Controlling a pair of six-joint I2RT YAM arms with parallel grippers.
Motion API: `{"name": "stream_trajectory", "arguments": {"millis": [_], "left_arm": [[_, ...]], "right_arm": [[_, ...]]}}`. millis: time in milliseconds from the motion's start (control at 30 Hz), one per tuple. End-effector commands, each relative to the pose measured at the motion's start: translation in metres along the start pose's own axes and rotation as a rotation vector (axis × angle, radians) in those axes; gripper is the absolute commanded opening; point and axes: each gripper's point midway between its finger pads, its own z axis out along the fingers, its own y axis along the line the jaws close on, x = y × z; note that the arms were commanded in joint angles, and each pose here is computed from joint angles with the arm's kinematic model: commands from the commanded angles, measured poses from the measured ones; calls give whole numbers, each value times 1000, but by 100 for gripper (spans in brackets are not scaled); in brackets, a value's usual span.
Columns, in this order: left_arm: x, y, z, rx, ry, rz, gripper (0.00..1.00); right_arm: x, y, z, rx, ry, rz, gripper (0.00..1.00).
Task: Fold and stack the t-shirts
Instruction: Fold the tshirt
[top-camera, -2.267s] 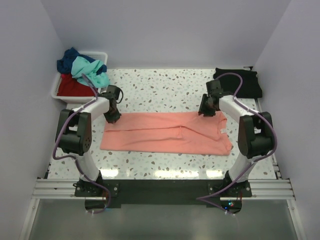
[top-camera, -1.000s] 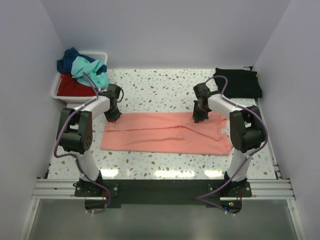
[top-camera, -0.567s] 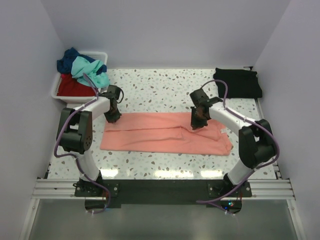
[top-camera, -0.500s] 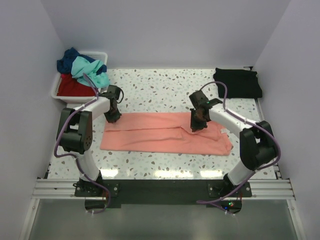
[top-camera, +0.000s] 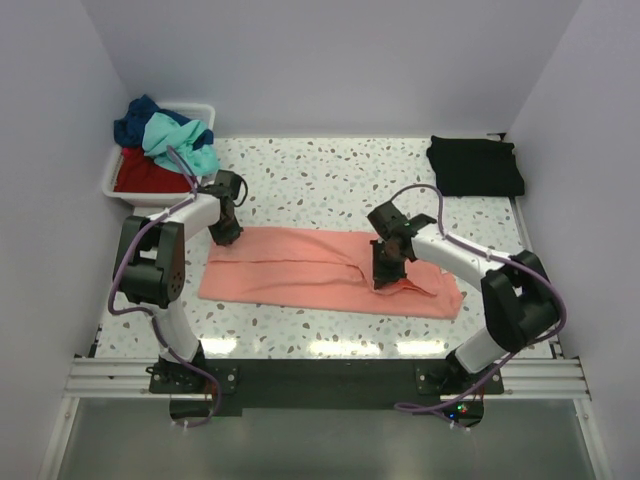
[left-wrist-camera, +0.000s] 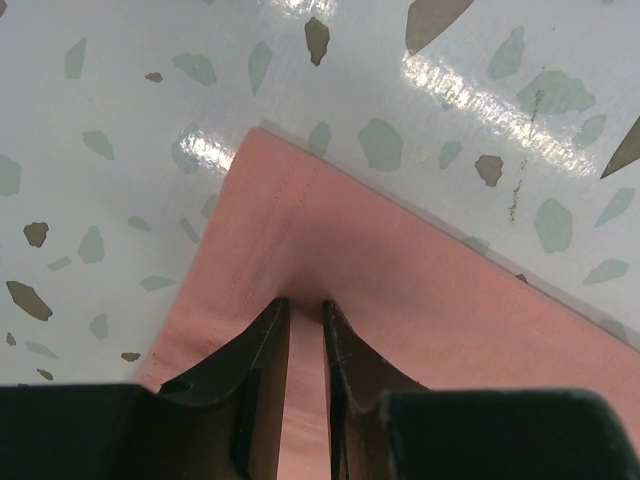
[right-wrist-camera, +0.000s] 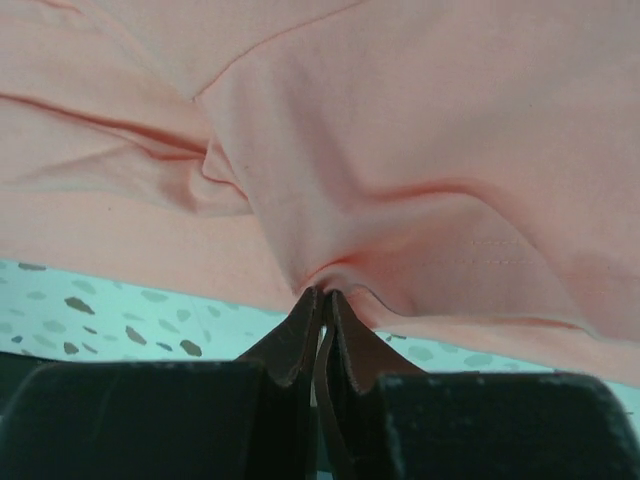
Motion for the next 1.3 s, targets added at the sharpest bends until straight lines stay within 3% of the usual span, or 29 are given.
{"name": "stream_trajectory", "arguments": {"millis": [0,100,267,433,867,1000,1267], "left_arm": [[-8,2,-2,-13,-39,13,24],[-10,-2,-2,0,-41,4,24],[-16,-6,-4,4,-52,12,25],[-20,-16,-1,44,-47,42,25],[-11,-23,-13,73,-32,190,32],[-14,-8,-24,26,-53,196,33],[-15,-11,-51,114,-83,166,38]], "right_arm": [[10,17,-22,-87,-10,-2,13],[8,15,-28,-75,-30,-4,27],[-18,-1,-56,4,-198,18,34],[-38,-27,-58,176,-276,82,37],[-76,-86,4,332,-197,311,37],[-77,-95,12,351,-175,329,37],[-66,-98,27,347,-130,370,38]]}}
